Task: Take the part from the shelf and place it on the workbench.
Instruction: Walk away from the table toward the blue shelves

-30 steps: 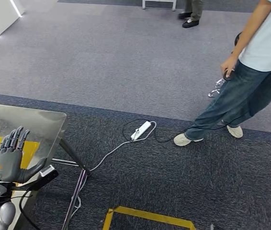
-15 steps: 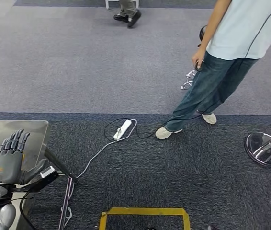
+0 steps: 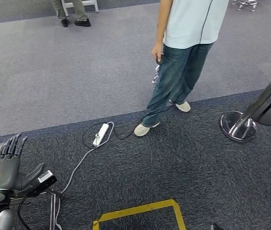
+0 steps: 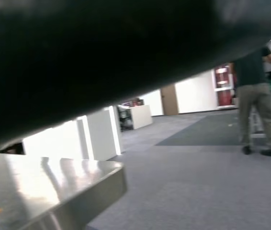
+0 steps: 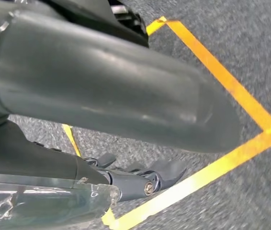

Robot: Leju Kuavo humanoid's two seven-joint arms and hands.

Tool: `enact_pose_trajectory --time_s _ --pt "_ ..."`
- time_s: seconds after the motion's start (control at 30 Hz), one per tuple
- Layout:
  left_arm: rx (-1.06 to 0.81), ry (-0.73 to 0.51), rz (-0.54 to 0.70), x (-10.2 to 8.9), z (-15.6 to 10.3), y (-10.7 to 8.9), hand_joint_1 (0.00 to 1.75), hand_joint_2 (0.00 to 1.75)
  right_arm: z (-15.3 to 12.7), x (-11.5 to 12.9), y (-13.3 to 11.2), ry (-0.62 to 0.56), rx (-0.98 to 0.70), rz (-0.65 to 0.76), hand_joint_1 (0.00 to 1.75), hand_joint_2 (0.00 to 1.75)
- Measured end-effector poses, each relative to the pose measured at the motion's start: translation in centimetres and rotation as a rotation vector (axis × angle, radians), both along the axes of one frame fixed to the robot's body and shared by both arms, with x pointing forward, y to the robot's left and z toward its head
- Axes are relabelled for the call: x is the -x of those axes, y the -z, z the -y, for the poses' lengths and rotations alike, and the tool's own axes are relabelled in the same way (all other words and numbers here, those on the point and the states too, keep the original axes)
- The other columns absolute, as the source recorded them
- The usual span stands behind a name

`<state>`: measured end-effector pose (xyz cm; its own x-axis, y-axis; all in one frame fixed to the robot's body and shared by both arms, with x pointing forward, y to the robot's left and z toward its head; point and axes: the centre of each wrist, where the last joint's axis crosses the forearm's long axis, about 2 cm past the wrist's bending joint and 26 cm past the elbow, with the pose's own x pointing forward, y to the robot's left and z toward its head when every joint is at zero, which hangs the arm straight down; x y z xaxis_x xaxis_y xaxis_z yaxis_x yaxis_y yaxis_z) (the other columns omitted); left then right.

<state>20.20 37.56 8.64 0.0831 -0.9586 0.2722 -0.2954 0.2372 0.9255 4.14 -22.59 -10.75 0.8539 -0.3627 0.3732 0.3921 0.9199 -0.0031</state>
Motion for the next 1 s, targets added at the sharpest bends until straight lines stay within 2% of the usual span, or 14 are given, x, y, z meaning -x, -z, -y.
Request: enact_pose_trajectory --time_s 0.4,0.63,1.0 --pt "0.011 -0.005 -0.033 2.0 0.4 0.8 0.0 0.0 0.0 0.2 0.0 0.007 -0.007 -0.013 0.0 0.0" --pt "0.026 -0.04 -0.048 3.6 -0.2 1.3 0.0 0.0 0.0 0.2 0.0 0.017 -0.015 -0.016 0.0 0.0" --pt "0.033 -0.081 -0.057 5.1 -1.0 1.6 0.0 0.0 0.0 0.1 0.0 0.036 -0.007 -0.027 0.0 0.0"
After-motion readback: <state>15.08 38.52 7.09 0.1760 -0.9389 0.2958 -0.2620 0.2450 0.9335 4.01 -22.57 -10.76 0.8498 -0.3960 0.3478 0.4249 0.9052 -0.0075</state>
